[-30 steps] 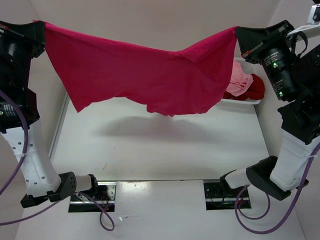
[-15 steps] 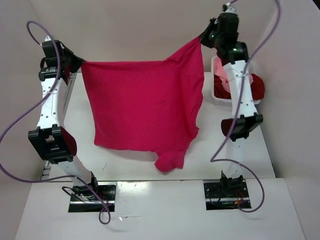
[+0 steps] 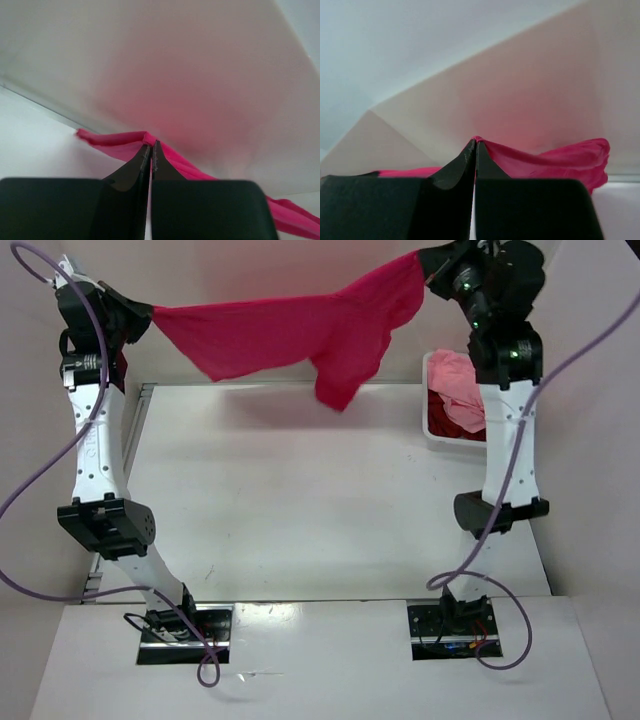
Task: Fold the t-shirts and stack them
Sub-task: Flatten out the tshirt
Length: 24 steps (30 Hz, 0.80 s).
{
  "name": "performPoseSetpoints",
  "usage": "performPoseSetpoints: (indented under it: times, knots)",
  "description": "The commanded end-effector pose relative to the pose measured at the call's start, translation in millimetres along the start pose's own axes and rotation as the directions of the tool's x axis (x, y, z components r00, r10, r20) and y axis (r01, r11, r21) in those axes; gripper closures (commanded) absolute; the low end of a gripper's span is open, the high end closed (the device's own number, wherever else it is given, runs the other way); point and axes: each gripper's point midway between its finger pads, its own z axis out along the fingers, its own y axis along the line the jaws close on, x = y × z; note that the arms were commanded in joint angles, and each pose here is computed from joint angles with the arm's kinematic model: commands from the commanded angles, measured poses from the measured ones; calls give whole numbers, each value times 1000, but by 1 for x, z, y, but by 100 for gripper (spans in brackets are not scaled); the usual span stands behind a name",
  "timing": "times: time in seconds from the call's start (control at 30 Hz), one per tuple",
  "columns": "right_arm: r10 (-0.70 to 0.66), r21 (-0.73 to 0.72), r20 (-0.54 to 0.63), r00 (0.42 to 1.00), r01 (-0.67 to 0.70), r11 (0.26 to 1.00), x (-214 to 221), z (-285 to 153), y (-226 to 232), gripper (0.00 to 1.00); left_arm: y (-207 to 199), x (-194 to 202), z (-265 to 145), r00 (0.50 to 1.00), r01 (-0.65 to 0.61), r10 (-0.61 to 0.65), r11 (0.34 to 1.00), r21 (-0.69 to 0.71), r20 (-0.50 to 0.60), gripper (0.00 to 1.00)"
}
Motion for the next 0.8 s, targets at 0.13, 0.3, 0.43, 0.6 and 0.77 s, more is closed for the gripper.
performPoseSetpoints:
  times: [0.13, 0.3, 0.43, 0.6, 0.77]
  knots:
    - [-8, 80, -244, 970, 29, 996, 78, -14, -43, 100, 0, -10, -19, 996, -16, 13, 999, 34, 90, 100]
    - [28, 203, -392, 919, 57, 977, 160, -68, -104, 100, 72, 76, -33, 998, -30, 26, 996, -78, -58, 100]
    - [145, 352, -601, 786, 98, 931, 285, -134, -181, 100, 119, 140, -58, 985, -24, 0, 990, -138, -171, 100]
    - [311, 474, -691, 653, 84, 877, 359, -204, -214, 100, 181, 204, -95, 959, -75, -6, 958, -276, -283, 100]
    - [394, 526, -702, 593, 59, 848, 368, -247, -208, 100, 232, 245, -141, 924, -81, -89, 905, -419, -371, 100]
